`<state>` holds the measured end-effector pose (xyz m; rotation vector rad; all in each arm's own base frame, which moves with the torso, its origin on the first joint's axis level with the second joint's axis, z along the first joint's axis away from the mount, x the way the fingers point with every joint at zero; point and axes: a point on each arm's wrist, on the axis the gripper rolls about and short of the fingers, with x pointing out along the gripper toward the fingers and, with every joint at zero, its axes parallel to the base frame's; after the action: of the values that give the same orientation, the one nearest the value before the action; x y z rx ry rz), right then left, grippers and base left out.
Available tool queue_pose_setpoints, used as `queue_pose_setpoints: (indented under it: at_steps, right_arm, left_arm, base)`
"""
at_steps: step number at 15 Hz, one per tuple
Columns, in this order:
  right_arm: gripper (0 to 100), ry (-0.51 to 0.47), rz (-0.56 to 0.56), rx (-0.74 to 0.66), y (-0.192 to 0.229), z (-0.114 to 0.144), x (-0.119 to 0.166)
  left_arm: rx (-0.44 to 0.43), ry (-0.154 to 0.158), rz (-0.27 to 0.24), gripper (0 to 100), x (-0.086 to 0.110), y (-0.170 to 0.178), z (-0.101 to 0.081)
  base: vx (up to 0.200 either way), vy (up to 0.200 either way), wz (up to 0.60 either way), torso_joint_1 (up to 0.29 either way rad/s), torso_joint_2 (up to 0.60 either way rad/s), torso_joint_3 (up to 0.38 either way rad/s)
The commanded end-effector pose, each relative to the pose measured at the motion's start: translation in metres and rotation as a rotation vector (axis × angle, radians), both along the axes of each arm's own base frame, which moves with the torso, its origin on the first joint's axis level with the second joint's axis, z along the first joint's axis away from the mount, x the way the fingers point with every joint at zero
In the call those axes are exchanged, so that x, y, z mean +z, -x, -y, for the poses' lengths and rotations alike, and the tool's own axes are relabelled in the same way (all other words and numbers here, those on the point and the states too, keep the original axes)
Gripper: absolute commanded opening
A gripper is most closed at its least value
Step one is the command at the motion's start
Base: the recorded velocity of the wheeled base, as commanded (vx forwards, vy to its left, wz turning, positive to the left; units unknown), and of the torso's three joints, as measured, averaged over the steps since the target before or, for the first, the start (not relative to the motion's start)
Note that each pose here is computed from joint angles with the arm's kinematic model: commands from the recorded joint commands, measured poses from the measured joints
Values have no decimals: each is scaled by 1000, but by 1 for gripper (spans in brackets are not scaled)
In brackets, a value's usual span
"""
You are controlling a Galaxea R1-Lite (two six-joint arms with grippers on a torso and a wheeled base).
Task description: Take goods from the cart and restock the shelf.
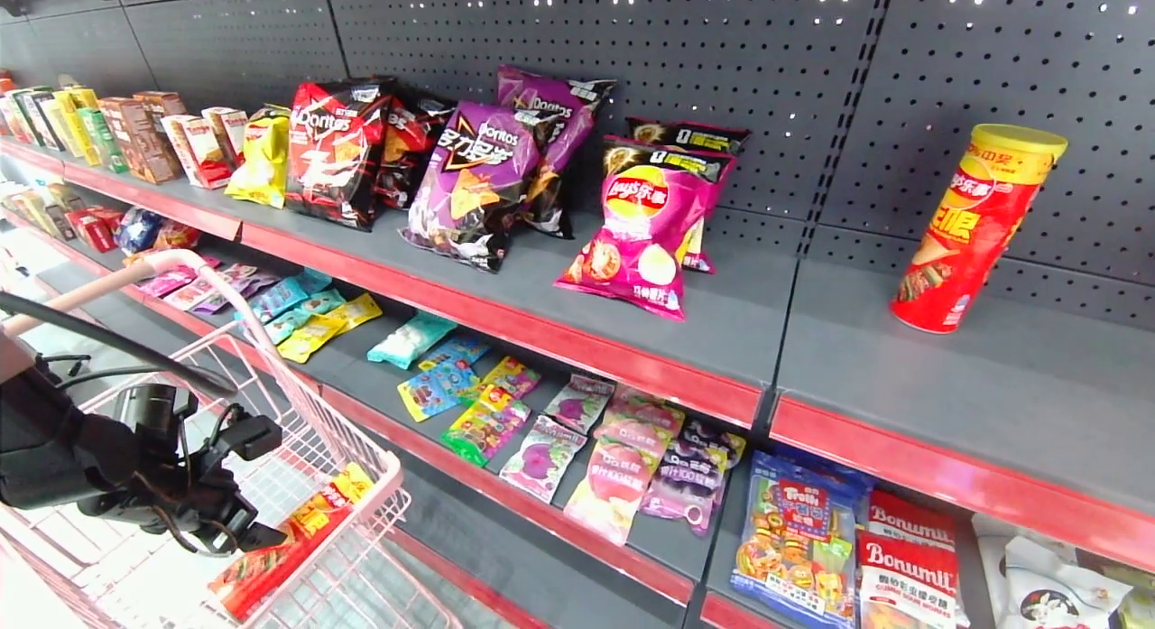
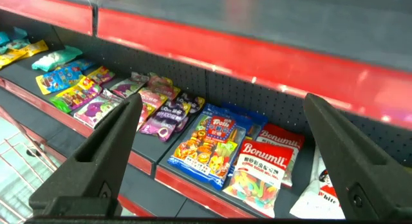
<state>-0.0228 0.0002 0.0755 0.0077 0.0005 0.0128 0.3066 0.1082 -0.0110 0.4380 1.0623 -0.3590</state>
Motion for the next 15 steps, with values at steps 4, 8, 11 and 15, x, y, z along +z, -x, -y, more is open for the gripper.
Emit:
queue_pose_setpoints:
  at_steps: [4, 8, 11, 15]
  right_arm:
    - [100, 0, 0, 1, 0, 0, 0]
    - [100, 0, 2, 1, 0, 0, 0]
    - [100, 2, 0, 1, 0, 0, 0]
    - [100, 0, 0, -2, 0, 0, 0]
  left_arm:
    - [0, 1, 7, 100, 0, -2, -1]
    - [-10, 0, 19, 100, 3, -5, 1]
    - [2, 28, 17, 100, 1, -11, 10]
    - [97, 104, 23, 100, 1, -30, 11]
  base:
    - [0, 0, 0, -227, 531, 297]
    - [0, 0, 0, -195, 466, 261]
    - [0, 0, 0, -38, 110, 67]
    - [0, 0, 0, 0, 0, 0]
